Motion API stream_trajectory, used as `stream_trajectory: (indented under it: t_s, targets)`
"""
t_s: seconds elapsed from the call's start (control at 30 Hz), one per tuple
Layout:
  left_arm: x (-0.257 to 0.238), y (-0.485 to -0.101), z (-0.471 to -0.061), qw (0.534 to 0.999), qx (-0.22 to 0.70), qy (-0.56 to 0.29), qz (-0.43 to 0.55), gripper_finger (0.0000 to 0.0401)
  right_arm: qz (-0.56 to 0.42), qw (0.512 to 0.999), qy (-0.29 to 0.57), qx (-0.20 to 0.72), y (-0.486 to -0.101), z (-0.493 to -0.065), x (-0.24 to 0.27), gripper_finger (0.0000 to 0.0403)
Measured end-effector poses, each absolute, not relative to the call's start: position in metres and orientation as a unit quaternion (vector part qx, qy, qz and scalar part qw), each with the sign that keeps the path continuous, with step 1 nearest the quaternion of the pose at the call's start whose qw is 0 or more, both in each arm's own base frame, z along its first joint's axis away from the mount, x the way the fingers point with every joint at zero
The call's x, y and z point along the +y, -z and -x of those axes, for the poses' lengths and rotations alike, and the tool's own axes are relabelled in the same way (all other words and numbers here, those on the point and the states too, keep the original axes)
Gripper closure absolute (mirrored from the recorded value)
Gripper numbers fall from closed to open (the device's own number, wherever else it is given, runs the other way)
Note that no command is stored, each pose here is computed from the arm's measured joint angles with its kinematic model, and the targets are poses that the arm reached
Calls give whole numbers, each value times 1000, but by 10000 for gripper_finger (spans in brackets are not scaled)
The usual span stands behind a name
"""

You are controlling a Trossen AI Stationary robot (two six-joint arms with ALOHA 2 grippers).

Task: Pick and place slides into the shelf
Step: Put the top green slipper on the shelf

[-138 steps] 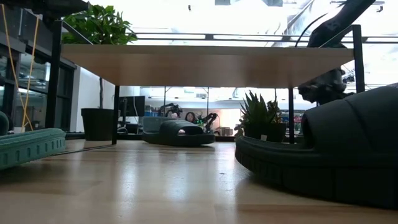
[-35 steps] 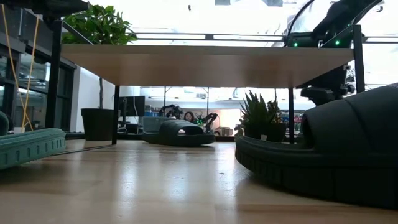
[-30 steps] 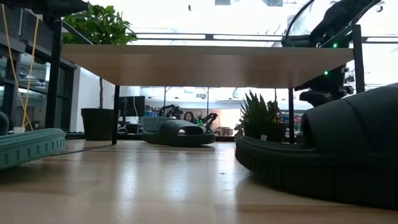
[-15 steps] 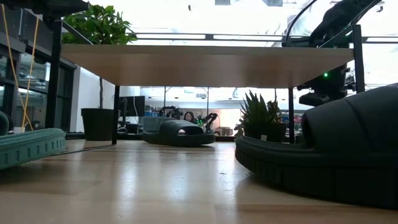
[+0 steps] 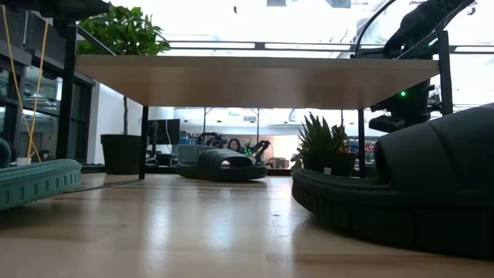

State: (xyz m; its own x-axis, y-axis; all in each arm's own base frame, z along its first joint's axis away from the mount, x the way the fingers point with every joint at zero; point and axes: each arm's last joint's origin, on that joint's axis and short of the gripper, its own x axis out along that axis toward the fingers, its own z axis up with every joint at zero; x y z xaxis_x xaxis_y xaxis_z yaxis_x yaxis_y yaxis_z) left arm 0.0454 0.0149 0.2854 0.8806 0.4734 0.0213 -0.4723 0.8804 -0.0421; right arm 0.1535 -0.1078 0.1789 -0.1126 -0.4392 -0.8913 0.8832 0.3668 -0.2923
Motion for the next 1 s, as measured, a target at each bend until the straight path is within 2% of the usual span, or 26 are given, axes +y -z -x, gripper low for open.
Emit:
stream_trajectory:
  t_s: [0.4,1.0]
  targets:
    - [15,-285,-45,970,-15,-244,18,398,-220,632,529,522,-180,-154,-107,402]
    - [15,-285,-45,969,-15,-245,17,398,-226,667,533,469,-201,-144,-95,403]
